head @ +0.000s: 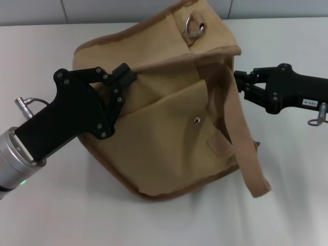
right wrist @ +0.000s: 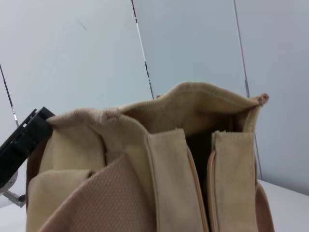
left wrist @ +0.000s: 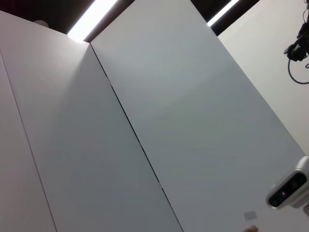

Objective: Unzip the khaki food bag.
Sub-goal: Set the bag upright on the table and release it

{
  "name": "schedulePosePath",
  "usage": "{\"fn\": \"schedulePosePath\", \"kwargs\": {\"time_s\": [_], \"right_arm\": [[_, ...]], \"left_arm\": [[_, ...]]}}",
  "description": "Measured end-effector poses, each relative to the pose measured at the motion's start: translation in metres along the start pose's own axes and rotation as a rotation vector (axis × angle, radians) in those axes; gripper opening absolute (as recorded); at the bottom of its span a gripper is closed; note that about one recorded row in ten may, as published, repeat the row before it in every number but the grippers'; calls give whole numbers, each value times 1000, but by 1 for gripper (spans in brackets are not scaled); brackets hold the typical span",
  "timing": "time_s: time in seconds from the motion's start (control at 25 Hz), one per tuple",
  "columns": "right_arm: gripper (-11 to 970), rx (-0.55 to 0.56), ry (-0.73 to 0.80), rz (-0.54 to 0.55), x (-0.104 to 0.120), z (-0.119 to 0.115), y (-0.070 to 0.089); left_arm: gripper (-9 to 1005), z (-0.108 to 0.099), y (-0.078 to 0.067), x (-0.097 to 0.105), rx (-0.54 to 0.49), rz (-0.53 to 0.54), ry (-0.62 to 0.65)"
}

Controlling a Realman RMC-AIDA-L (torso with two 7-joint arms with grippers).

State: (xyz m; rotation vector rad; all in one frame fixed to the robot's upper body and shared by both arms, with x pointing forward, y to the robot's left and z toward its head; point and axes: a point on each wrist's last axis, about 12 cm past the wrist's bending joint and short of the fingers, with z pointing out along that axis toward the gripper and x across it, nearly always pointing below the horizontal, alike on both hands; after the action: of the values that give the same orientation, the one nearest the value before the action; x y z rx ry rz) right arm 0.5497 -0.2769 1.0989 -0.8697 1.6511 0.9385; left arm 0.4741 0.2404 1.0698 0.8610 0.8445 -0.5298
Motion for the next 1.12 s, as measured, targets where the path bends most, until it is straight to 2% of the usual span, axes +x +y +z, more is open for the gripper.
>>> {"fn": "schedulePosePath", "kwargs": {"time_s": [0.12, 0.44, 0.8, 1.12], "right_arm": [[178, -4, 1, -12, -4, 5, -2], [0, -37, 35, -41, -13, 23, -5], [5, -102, 72, -54, -16, 31, -1], [9, -108, 181, -58, -4, 50, 1]], "left_arm": [[48, 0, 0, 0, 2, 0, 1], [49, 1, -1, 1, 14, -3, 3], [49, 1, -1, 2, 11, 0, 17], [48, 1, 0, 2, 7, 5, 12]]}}
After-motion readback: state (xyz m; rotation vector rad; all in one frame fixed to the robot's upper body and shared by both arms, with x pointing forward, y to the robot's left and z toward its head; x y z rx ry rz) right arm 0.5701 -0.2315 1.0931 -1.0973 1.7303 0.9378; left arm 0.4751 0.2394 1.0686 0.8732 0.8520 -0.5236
